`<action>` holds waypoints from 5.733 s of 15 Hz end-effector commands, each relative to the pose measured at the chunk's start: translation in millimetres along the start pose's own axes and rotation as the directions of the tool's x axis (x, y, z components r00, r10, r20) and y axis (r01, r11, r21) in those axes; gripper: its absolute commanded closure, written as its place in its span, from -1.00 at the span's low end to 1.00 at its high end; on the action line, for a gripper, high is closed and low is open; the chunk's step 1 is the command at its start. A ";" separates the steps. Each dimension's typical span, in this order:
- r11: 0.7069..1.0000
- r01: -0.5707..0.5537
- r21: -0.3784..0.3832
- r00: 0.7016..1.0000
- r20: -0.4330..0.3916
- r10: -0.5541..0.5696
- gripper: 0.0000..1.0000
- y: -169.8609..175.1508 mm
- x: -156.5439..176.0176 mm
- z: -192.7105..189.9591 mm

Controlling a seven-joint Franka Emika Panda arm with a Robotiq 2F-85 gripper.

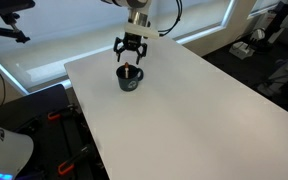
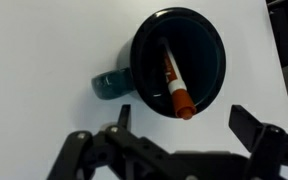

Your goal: Remove the red marker from the dark green mug.

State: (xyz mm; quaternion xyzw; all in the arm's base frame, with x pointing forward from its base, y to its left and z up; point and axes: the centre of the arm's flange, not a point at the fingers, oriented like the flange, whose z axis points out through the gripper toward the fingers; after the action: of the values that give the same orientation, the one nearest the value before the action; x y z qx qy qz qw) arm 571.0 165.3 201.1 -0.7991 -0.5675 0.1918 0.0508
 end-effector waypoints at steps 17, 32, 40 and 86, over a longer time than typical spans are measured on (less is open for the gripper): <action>0.998 -0.058 0.024 0.998 0.036 0.057 -1.00 -10.2 3.0 1.3; 0.993 -0.104 0.047 0.993 0.051 0.102 -0.52 -19.9 -9.6 13.2; 0.992 -0.121 0.048 0.992 0.054 0.118 0.60 -17.4 -15.9 16.5; 0.983 -0.177 0.043 0.982 0.077 0.174 -1.00 -32.9 -10.5 3.8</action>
State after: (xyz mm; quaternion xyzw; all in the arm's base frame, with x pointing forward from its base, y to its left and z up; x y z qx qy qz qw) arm 554.2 155.0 198.5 -0.8302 -0.5077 0.2266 0.0406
